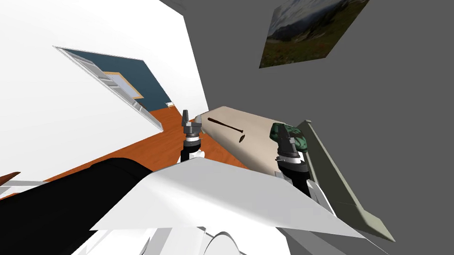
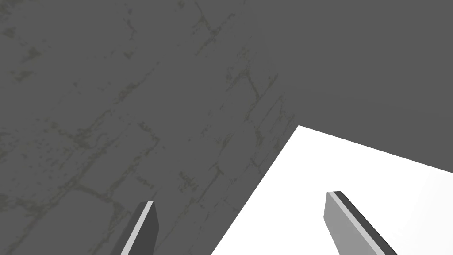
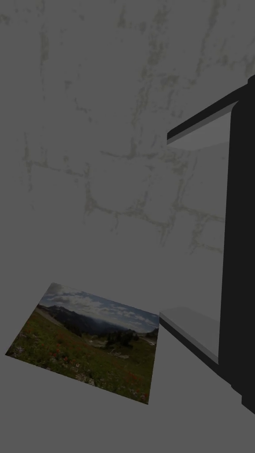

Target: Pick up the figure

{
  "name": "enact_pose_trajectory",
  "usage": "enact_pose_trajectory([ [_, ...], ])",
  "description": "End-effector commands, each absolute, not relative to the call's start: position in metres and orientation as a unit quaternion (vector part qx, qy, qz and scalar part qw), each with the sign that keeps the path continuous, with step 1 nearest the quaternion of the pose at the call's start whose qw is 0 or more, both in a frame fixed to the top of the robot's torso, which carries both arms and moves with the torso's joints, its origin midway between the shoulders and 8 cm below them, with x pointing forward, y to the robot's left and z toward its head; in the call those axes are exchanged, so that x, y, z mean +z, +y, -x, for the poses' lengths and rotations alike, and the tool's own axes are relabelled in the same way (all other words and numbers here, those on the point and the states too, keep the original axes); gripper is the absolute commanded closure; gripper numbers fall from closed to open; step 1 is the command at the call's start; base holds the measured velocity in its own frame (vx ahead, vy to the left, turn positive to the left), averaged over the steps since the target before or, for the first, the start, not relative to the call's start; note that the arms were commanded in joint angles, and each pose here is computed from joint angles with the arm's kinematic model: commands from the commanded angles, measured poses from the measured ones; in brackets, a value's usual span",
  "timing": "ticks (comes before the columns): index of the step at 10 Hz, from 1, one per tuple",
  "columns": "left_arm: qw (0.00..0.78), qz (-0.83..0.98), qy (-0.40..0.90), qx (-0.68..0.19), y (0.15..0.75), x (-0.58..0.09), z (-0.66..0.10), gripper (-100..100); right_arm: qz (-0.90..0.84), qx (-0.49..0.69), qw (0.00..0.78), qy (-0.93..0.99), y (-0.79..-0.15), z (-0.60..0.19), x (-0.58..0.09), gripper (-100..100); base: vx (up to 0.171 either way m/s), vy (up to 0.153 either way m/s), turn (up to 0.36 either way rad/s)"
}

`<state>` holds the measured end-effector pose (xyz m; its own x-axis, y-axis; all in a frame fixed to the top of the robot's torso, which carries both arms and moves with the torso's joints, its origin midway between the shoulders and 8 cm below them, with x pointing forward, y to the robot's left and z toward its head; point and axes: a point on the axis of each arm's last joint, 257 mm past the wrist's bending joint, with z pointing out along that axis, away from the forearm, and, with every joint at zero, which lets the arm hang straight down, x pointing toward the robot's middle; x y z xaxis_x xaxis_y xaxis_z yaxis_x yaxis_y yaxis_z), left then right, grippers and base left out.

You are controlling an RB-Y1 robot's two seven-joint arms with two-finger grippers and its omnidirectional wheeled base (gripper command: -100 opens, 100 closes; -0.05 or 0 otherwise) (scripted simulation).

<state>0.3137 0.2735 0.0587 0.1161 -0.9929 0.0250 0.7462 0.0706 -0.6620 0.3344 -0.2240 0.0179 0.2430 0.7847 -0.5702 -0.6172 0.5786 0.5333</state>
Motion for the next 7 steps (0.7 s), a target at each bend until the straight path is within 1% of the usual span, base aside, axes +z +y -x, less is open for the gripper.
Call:
enact_pose_trajectory([
  [1, 0.696, 0.272, 0.227, -0.625, 0.273, 0.059, -0.314, 0, -0.083, 0.412, 0.781, 0.462, -0.222, -0.342, -0.007, -100, 0.011, -0.023, 0.117],
  [2, 0.696, 0.272, 0.227, -0.625, 0.273, 0.059, -0.314, 0, -0.08, 0.409, 0.782, 0.464, -0.221, -0.342, -0.008, -100, 0.011, -0.024, 0.074],
  [3, 0.696, 0.272, 0.227, -0.625, 0.273, 0.059, -0.314, 0, -0.068, 0.378, 0.778, 0.497, -0.221, -0.346, -0.029, -100, 0.012, -0.027, 0.153],
  [4, 0.696, 0.272, 0.227, -0.625, 0.273, 0.059, -0.314, 0, -0.062, 0.373, 0.779, 0.5, -0.22, -0.346, -0.03, -100, 0.011, -0.027, 0.058],
  [5, 0.696, 0.272, 0.227, -0.625, 0.273, 0.059, -0.314, 0, -0.049, 0.342, 0.773, 0.532, -0.222, -0.349, -0.053, -100, 0.02, -0.029, 0.099],
  [6, 0.696, 0.272, 0.227, -0.625, 0.273, 0.059, -0.314, 0, -0.042, 0.335, 0.774, 0.536, -0.22, -0.349, -0.054, -100, 0.016, -0.033, 0.071],
  [7, 0.696, 0.272, 0.227, -0.625, 0.273, 0.059, -0.314, 0, -0.03, 0.304, 0.765, 0.567, -0.223, -0.35, -0.077, -100, 0.012, -0.031, 0.153],
])
